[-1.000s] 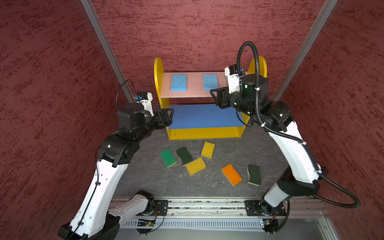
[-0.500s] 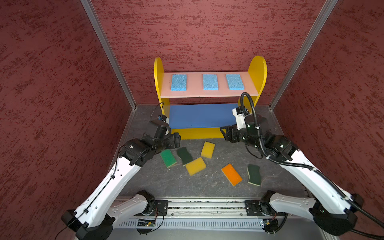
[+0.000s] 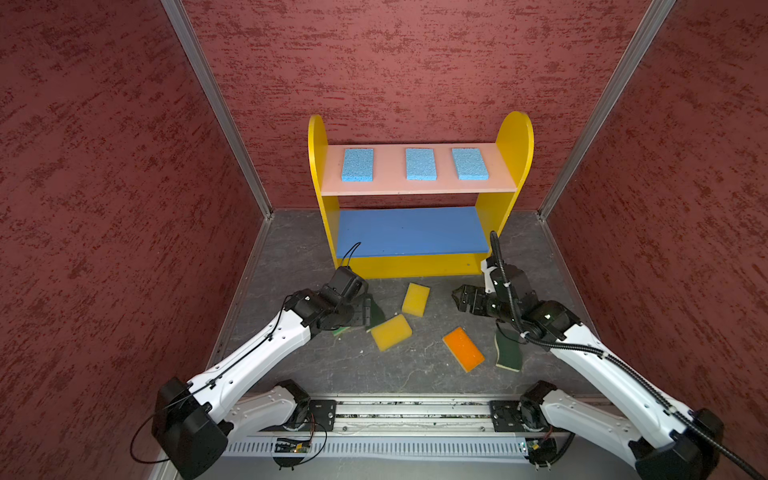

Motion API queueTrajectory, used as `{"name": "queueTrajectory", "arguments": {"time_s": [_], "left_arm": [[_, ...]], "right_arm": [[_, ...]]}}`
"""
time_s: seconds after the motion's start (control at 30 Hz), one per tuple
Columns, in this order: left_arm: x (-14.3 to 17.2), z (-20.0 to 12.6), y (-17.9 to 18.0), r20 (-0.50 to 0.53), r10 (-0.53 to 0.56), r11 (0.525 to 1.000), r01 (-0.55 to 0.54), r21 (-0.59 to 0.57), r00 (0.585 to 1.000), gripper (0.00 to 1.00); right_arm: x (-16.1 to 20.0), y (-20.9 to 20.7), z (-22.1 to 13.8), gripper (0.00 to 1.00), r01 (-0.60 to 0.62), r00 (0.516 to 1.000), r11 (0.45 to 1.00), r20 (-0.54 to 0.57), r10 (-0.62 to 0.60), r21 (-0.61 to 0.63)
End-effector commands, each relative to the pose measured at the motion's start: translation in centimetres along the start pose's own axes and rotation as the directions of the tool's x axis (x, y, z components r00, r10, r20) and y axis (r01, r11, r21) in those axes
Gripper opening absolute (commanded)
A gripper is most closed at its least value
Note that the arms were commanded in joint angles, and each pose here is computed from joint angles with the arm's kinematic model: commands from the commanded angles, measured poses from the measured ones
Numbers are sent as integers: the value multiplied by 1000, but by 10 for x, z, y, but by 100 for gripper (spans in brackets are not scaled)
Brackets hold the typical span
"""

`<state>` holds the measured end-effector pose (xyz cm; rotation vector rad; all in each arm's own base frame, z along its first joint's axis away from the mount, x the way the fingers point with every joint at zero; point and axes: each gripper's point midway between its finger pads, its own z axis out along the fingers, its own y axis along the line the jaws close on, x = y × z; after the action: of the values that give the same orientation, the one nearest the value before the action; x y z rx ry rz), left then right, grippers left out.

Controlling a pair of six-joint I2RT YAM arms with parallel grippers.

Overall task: Arrange cleaning sponges on a shelf
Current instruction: Rotate the cleaning sponge at the center of the table.

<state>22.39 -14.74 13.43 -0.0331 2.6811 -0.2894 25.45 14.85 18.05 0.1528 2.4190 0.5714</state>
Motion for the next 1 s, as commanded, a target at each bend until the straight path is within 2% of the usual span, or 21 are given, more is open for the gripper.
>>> {"name": "queueTrajectory", "arguments": {"time_s": [0.0, 0.33, 0.63, 0.73, 0.97], "left_arm": [[-6, 9, -11, 52, -80, 995, 77, 63, 995, 86], [14, 41, -5, 25, -126, 992, 127, -27, 992, 87], [31, 64, -45, -33, -24, 999, 25, 29, 999, 87], [35, 72, -62, -55, -2, 996, 7, 88, 998, 87], [38, 83, -76, -69, 63, 987, -52, 149, 996, 87]], "right_arm": [[-2, -4, 4, 99, -64, 998, 998, 15, 64, -16], [16, -18, 39, 99, -149, 988, 989, -51, 148, -19], [28, -25, 49, 99, -158, 985, 987, -76, 156, -12], [32, -26, 50, 99, -163, 984, 987, -83, 160, -18], [37, -29, 47, 99, -170, 982, 985, -83, 168, -23]]}}
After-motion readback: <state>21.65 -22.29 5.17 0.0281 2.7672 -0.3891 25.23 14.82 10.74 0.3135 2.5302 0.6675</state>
